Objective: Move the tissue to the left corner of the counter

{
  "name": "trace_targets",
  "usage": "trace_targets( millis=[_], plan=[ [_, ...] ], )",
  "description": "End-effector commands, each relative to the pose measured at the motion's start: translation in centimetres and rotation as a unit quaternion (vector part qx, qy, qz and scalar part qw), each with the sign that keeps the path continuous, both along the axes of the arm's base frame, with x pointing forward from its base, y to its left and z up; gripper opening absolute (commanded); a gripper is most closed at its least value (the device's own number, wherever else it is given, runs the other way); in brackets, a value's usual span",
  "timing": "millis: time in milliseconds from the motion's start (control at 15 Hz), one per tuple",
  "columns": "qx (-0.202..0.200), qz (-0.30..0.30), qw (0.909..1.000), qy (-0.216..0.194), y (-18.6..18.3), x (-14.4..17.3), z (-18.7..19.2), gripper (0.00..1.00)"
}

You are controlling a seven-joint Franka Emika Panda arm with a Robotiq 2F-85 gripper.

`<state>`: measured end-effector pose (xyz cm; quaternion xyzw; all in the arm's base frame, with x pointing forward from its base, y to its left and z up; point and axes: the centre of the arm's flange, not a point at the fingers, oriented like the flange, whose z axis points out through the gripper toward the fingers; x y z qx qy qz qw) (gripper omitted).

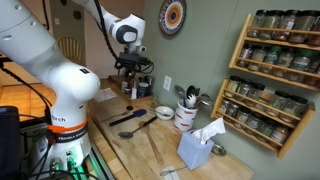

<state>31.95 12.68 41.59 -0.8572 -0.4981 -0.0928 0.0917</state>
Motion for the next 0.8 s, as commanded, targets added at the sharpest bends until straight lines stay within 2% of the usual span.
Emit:
trace_targets(
  millis=[0,200,267,400,733],
  plan=[
    [0.029,-0.096,0.9947,-0.023,-5.8,-3.6,0.8,1.0],
    [0.058,-0.167,0.9816,-0.073,-8.2,-4.0,3.5,1.0],
    [0.053,-0.13,0.9891,-0.045,-6.4,1.0,5.1,1.0],
    [0.063,-0.152,0.9843,-0.064,-7.6,0.8,6.7,1.0],
    [0.067,-0.16,0.9825,-0.068,-7.7,0.6,7.2,1.0]
  ],
)
